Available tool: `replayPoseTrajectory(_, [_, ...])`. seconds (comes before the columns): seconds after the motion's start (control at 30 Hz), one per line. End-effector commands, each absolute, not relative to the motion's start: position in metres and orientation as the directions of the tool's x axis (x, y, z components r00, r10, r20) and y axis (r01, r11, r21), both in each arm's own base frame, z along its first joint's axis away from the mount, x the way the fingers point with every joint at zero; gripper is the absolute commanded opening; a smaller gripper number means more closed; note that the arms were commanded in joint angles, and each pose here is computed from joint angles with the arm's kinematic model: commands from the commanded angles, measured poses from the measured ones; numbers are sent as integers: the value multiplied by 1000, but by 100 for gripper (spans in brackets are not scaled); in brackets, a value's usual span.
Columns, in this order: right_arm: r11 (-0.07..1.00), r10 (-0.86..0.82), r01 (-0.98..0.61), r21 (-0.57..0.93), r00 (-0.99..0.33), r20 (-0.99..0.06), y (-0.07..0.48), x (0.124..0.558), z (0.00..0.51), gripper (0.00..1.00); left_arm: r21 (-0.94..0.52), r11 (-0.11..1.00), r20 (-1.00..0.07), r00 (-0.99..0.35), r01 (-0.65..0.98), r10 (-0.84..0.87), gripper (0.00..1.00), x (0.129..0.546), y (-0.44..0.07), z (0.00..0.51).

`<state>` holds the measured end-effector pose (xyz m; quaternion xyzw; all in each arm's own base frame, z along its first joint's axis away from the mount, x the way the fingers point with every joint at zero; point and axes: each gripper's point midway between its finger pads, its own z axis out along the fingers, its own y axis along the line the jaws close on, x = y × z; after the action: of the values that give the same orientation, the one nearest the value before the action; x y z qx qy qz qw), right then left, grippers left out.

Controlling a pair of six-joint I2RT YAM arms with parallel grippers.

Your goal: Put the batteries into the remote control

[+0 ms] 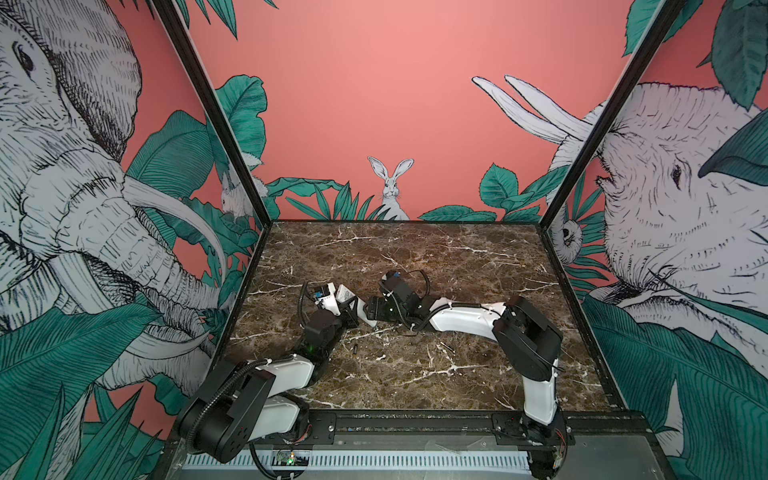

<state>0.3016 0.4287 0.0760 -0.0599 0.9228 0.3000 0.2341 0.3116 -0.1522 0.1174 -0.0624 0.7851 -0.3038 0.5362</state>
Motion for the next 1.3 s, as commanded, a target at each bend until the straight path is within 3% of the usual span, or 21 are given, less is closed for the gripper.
replayPoseTrajectory(0.0, [906, -222, -312, 285, -925, -307, 395, 248, 0, 76, -505, 784, -817, -493, 361, -299, 0, 293, -181, 111])
replayPoseTrajectory(0.47, [904, -362, -417, 93, -862, -354, 384, 270, 37, 77, -416, 821, -850, -489, 391, -198, 0, 288, -188, 102])
replayPoseTrajectory(0.83, [903, -372, -427, 57, -840, -396, 373, 289, 66, 78, -370, 842, -860, -487, 394, -150, 0, 285, -188, 97])
replayPoseTrajectory(1.0, [908, -287, -388, 156, -850, -442, 366, 295, 80, 81, -373, 846, -857, -492, 382, -155, 0, 284, -186, 96])
replayPoseTrajectory(1.27, [831, -94, -324, 452, -883, -461, 369, 298, 92, 85, -386, 848, -846, -505, 364, -169, 0, 283, -183, 91])
